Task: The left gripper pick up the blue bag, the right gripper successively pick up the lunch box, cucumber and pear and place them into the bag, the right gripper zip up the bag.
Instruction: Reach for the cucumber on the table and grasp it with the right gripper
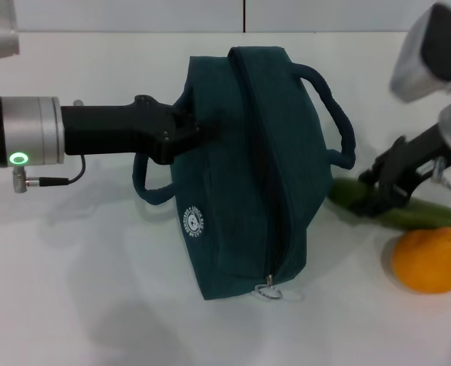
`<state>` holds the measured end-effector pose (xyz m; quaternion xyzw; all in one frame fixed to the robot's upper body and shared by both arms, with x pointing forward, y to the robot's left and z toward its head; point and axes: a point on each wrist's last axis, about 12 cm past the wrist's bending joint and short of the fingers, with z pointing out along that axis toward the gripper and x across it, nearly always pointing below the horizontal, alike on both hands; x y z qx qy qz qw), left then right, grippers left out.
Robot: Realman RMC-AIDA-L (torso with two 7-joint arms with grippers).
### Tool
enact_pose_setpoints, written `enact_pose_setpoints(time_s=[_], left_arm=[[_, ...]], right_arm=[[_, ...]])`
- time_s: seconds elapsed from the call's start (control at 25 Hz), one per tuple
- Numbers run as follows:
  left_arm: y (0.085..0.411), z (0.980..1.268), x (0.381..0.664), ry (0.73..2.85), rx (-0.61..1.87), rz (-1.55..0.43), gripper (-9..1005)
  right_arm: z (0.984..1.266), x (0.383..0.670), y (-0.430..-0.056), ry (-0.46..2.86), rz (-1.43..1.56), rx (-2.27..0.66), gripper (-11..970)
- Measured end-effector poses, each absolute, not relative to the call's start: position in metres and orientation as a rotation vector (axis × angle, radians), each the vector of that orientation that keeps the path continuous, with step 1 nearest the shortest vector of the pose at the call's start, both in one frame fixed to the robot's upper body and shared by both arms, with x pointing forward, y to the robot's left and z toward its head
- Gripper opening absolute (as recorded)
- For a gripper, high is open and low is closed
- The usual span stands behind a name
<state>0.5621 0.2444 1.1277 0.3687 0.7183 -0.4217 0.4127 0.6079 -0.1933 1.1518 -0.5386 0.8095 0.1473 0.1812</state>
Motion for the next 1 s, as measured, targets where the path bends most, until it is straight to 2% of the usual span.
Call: enact_pose_setpoints(time_s=[0.2, 0.44, 0.72, 1.0], left_arm=[[0.245, 1.127, 0.561, 1.808, 0.921, -1.062, 88], [0.254, 1.129, 0.562, 1.794, 0.871, -1.051, 89], [0.256, 1.129, 0.56, 1.779, 0.88, -1.039, 90], [0.256, 1.129, 0.56, 1.77, 0.89, -1.033, 91]], right_arm=[[1.167, 0.609, -0.222, 2.255, 0.443, -1.316, 570], [1.188, 0.594, -0.255, 2.086, 0.508, -1.086, 562], [1.191, 0.571, -0.282, 1.835, 0.652, -0.939, 553], [1.199, 0.563, -0.283, 1.655, 0.746, -0.873, 432]])
